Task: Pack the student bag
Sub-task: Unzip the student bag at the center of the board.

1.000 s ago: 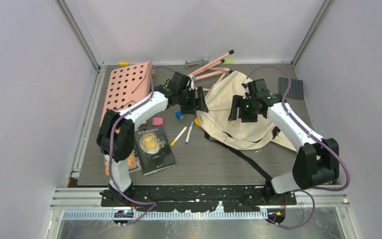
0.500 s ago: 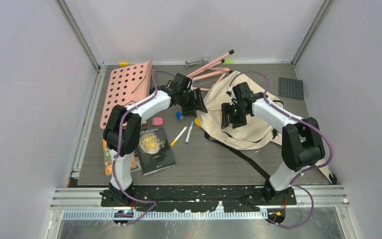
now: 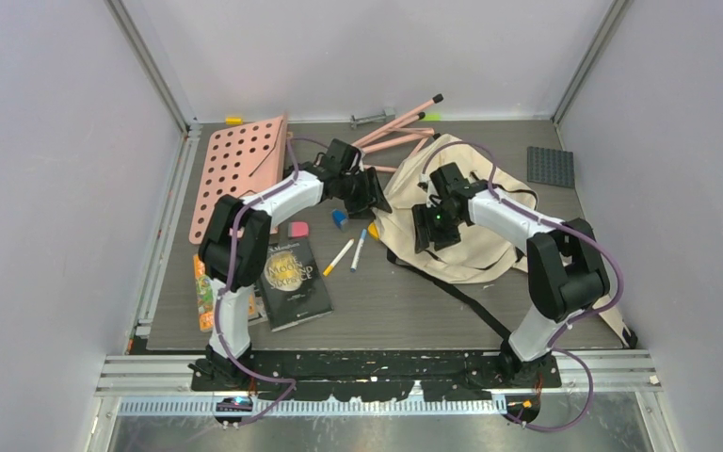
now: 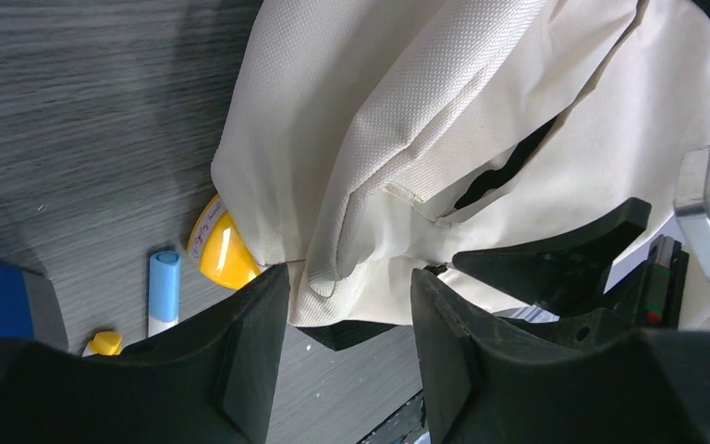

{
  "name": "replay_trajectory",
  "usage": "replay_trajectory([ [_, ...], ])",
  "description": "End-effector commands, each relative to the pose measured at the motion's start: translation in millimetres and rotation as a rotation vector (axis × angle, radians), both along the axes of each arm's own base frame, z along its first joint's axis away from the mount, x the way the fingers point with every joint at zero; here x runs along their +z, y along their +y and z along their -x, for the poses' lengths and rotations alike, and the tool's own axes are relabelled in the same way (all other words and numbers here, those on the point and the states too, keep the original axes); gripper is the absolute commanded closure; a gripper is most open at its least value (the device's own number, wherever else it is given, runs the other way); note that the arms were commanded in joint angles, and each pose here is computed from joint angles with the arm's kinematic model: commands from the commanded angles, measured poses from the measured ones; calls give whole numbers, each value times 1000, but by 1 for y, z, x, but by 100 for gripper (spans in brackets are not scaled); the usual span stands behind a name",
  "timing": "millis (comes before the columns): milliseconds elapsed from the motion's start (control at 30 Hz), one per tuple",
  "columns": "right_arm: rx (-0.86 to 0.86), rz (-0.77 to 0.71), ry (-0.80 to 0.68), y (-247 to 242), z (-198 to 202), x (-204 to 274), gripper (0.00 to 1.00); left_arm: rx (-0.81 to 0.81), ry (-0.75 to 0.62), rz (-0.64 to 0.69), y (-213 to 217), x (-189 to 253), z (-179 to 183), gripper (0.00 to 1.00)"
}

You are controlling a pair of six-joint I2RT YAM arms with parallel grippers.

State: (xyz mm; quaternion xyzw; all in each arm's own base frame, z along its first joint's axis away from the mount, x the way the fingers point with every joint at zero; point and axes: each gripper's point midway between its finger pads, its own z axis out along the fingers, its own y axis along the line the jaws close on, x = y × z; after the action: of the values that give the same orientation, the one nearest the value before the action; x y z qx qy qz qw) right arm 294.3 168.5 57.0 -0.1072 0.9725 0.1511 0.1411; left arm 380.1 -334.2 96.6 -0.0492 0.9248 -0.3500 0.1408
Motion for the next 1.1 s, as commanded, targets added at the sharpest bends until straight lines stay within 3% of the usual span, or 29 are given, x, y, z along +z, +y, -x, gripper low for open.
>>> replay_trajectory([
  [0,5,45,-20,0,-7,-12,42,-30,-30,38,-11,7,-6,47],
  [133,4,80,-23,0,-11,-18,49,-52,-41,29,-12,6,-5,58],
  [233,-3,114,-31,-5,-13,-20,53,-57,-37,6,-10,1,-6,73],
  [400,-14,143,-38,-8,-14,-21,71,-52,-50,-4,-9,4,-9,100],
  [567,-29,154,-83,-11,-18,-8,98,-56,-113,-63,-1,15,-19,100],
  [1067,-106,173,-143,-39,20,38,99,65,-258,-109,25,45,-97,100],
])
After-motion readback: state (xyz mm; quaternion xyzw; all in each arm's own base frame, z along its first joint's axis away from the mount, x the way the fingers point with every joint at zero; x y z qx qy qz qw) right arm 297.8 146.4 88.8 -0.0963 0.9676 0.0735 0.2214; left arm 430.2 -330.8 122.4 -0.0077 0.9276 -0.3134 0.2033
